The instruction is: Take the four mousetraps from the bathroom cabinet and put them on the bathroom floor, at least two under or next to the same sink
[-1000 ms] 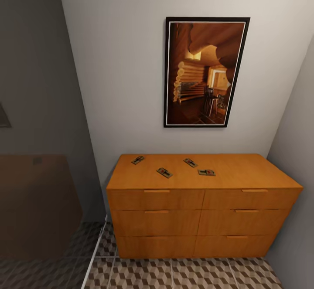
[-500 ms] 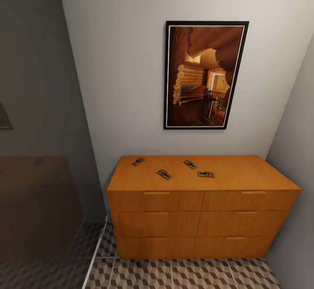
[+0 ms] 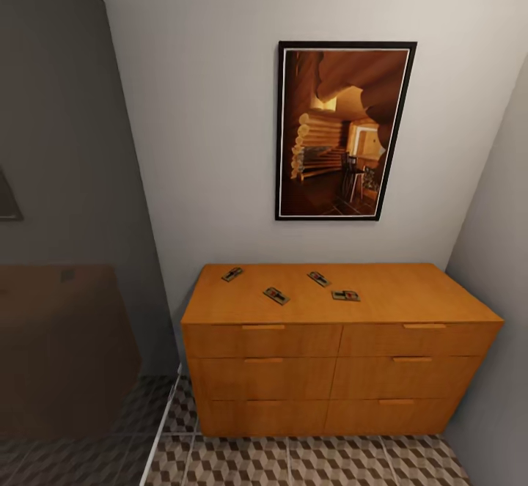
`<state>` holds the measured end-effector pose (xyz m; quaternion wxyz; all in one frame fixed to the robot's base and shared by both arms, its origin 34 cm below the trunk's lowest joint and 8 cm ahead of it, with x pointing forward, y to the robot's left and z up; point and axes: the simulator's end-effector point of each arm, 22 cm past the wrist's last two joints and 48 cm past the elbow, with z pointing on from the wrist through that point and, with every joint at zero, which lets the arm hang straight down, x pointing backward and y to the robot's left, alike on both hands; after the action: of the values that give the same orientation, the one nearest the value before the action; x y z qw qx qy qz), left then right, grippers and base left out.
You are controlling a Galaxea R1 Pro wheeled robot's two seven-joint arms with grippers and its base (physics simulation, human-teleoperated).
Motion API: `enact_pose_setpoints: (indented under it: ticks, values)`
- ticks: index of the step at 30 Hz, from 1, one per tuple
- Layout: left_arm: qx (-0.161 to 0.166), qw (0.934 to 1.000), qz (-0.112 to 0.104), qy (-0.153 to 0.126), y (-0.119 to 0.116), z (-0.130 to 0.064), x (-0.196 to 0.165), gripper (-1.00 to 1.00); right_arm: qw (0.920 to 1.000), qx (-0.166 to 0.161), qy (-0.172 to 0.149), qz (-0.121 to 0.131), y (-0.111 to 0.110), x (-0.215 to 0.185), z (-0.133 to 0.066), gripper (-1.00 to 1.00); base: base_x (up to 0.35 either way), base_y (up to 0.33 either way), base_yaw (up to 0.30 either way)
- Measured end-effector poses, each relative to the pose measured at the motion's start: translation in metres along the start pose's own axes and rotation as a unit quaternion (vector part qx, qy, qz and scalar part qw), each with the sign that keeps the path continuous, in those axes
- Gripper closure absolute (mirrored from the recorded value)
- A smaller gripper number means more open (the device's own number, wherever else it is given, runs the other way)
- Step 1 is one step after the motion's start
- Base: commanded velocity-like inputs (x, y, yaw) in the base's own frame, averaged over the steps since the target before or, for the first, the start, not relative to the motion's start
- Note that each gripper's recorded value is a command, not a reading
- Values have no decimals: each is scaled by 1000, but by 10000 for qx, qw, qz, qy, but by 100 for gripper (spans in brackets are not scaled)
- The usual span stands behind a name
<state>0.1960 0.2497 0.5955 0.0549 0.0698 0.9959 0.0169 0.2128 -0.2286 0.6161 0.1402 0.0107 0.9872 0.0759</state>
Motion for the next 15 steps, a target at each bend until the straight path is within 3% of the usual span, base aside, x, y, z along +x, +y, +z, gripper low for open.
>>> enact_pose_setpoints:
  ticks: [15]
  values:
    - [-190,9985,-55,-503,9,-31,-61,-100,9999,-13,-123,-22,2,-12,-15,-100,0,0,0]
